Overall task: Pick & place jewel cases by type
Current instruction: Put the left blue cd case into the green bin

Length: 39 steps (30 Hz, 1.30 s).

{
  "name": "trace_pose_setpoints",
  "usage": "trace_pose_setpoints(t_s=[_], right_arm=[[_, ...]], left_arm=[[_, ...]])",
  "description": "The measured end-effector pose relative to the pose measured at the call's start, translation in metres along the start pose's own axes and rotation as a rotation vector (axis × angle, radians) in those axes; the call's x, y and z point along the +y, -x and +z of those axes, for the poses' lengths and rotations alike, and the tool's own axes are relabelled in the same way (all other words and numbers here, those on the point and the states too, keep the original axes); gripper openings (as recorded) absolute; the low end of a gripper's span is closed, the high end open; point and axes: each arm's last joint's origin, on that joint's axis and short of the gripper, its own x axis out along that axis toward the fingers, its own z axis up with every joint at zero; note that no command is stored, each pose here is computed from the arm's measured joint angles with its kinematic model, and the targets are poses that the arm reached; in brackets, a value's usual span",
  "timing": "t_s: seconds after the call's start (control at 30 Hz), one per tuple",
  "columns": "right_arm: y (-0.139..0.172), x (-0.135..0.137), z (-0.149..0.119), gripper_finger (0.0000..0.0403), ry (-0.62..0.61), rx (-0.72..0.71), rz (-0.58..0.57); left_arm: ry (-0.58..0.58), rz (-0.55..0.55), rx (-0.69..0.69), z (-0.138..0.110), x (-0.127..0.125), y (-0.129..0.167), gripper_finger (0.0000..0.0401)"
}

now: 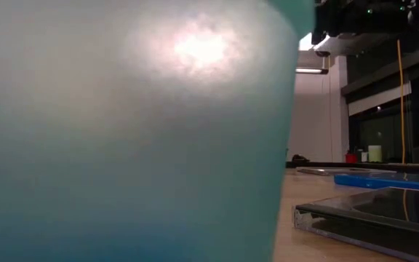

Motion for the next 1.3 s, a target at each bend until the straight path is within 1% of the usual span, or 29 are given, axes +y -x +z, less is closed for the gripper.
trace_pose_setpoints(t_s=[0.1, 0.23, 0.43, 0.53, 0.63, 0.73, 0.83, 1.1, 1.3], right_arm=[[0.0, 0.0, -0.002, 0.0006, -0.006, 0.015, 0.003], [0.0, 0.0, -0.002, 0.0006, -0.006, 0.018, 0.004], [0.0, 0.0, -0.002, 0.0006, -0.007, 0.02, 0.004], [0.0, 0.0, -0.002, 0.0006, -0.001, 0.023, 0.005], [0.0, 0.0, -0.002, 0.0006, 0.018, 0.024, 0.005], [0.0, 0.0, -0.002, 0.0006, 0.026, 0.024, 0.005], [0.0, 0.0, -0.003, 0.0006, 0.033, 0.024, 0.006], [0.0, 0.0, -0.002, 0.0006, 0.029, 0.024, 0.006], [0.0, 0.0, -0.002, 0.0006, -0.008, 0.023, 0.005]], left_arm=[[0.068, -0.035, -0.049, 0.005, -0.003, 0.0, 0.0017], [0.184, -0.038, -0.123, 0.009, -0.005, 0.001, 0.0017], [0.349, 0.0, -0.201, 0.008, -0.007, 0.001, 0.0017], [0.386, 0.008, -0.216, 0.007, -0.009, 0.002, 0.0017], [0.386, 0.022, -0.224, 0.007, -0.008, 0.002, 0.0017], [0.345, 0.042, -0.216, 0.006, -0.006, 0.001, 0.0017], [0.274, 0.048, -0.189, 0.005, -0.005, 0.001, 0.0017], [-0.039, 0.114, -0.043, -0.005, 0.002, 0.001, 0.0017], [-0.272, 0.11, 0.043, -0.01, 0.004, 0.001, 0.0017]])
